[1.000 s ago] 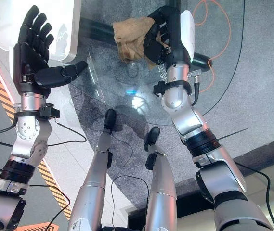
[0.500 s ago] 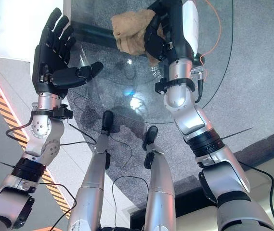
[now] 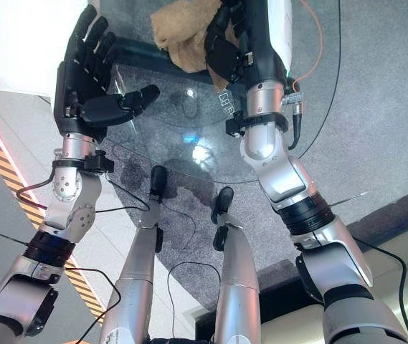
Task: Wipe the table with a cloth and put it in the basket.
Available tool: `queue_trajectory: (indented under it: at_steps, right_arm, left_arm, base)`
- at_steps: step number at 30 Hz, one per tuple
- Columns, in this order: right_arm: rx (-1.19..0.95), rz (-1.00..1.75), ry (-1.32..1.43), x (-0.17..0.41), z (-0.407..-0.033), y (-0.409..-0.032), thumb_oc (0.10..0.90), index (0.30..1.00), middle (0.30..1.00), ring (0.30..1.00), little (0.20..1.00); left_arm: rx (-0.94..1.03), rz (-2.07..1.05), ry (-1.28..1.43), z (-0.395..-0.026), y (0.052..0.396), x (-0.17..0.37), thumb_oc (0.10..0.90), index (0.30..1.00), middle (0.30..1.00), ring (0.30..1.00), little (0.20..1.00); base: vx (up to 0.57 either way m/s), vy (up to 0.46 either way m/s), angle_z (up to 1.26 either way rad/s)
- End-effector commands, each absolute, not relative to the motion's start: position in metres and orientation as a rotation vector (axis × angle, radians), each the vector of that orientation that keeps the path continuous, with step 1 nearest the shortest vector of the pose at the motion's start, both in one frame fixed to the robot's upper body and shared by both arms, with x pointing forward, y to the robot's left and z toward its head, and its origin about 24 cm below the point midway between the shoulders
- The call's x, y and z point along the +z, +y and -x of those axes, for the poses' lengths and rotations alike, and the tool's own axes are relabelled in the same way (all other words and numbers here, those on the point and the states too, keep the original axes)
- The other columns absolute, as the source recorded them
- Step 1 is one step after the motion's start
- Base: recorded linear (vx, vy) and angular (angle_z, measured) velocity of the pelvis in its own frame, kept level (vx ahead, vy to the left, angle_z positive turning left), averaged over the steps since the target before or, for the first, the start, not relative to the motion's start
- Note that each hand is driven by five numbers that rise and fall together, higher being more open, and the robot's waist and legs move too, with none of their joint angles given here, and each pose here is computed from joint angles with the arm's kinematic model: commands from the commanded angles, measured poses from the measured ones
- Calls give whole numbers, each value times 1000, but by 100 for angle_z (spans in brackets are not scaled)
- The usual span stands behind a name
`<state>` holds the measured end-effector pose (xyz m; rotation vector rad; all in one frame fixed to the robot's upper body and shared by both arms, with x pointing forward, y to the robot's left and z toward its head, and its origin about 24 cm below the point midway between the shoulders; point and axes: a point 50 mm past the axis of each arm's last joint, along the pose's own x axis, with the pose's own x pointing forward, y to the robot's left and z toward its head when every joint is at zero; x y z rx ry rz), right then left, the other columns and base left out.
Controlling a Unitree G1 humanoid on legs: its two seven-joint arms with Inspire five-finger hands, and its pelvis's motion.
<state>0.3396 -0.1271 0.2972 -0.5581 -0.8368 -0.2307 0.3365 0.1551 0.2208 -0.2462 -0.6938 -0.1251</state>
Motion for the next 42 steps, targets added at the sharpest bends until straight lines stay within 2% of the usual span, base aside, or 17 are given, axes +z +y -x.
queue_trajectory:
  at_steps: [1, 42]
  right_arm:
    - [-203, 393, -1371, 382, -268, -108, 100, 300, 300, 300, 200]
    - [-35, 440, -1440, 390, -252, -77, 100, 300, 300, 300, 200]
  left_arm:
    - [-216, 266, -921, -324, 137, 272, 800, 900, 900, 900, 900]
    - [-248, 173, -970, -331, 103, 297, 800, 900, 900, 900, 900]
  base:
    - [0, 0, 0]
    - [-2, 4, -1]
